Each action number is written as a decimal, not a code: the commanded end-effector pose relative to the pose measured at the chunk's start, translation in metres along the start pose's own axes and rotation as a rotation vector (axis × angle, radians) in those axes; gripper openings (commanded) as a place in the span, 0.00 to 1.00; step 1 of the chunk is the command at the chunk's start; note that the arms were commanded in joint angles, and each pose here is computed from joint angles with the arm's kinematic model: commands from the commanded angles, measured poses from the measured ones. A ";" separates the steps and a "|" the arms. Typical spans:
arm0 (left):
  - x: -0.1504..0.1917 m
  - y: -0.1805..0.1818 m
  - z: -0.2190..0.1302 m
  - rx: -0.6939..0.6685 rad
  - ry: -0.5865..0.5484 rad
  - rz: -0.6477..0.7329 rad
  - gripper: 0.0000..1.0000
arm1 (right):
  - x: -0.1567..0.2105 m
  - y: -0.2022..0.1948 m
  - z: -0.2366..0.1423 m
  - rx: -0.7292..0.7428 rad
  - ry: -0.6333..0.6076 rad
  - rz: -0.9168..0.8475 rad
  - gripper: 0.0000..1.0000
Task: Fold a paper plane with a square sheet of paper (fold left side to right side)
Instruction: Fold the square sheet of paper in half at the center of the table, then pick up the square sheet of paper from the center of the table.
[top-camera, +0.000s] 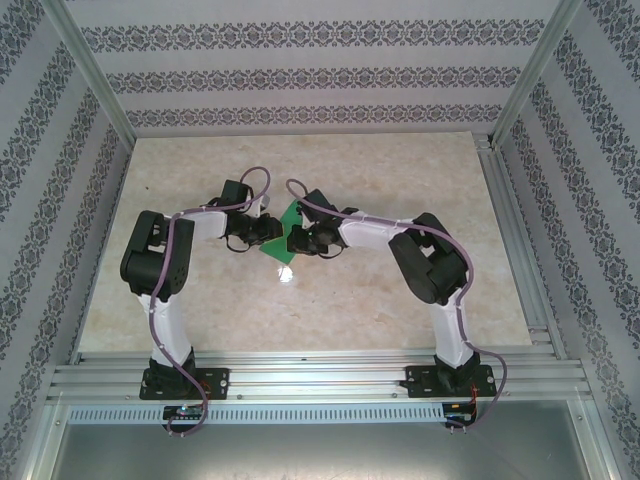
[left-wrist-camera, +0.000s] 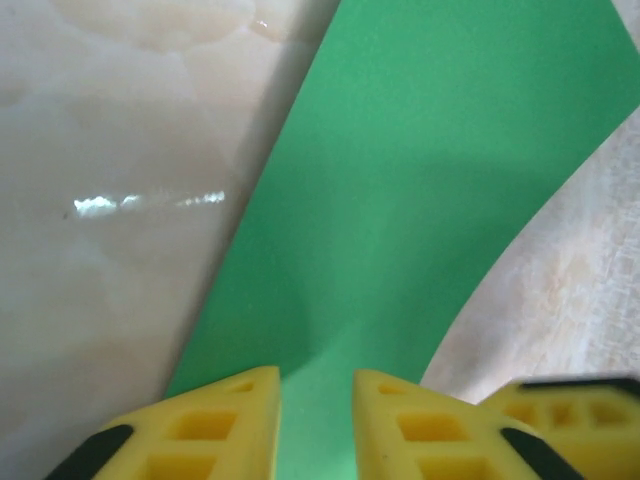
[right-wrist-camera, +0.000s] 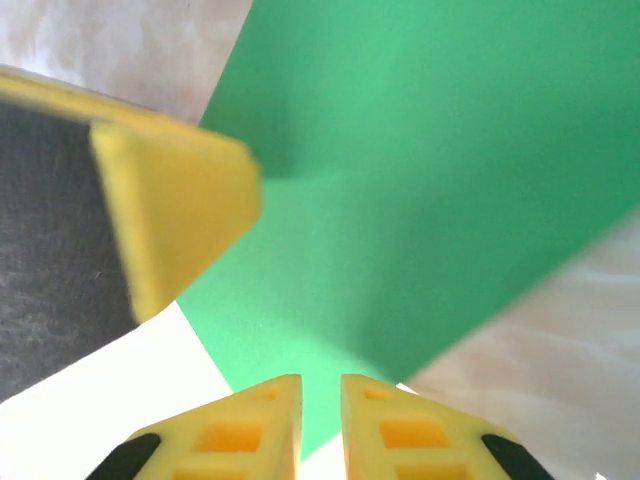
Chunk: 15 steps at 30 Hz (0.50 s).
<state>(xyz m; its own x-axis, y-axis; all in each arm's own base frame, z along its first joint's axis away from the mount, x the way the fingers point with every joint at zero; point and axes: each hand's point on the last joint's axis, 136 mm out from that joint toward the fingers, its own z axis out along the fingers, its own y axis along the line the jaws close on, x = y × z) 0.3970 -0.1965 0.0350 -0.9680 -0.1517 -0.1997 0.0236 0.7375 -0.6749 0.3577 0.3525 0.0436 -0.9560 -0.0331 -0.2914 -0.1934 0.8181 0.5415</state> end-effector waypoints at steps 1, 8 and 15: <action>-0.019 -0.045 -0.039 0.062 -0.054 0.061 0.33 | -0.037 0.014 -0.058 -0.049 -0.140 -0.073 0.29; -0.032 -0.050 -0.087 0.028 -0.149 0.081 0.48 | -0.054 -0.013 -0.073 -0.161 -0.218 0.059 0.46; -0.019 -0.017 -0.087 0.006 -0.151 0.004 0.52 | -0.071 -0.017 -0.043 -0.230 -0.225 0.154 0.54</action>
<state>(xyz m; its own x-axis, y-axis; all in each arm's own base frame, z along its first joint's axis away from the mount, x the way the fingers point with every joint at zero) 0.4051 -0.1571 0.1313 -0.9034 -0.2400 -0.3554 0.0786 0.7220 -0.6874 0.4090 0.3000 0.0853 -0.9119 0.1934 -0.3620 -0.1214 0.7153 0.6881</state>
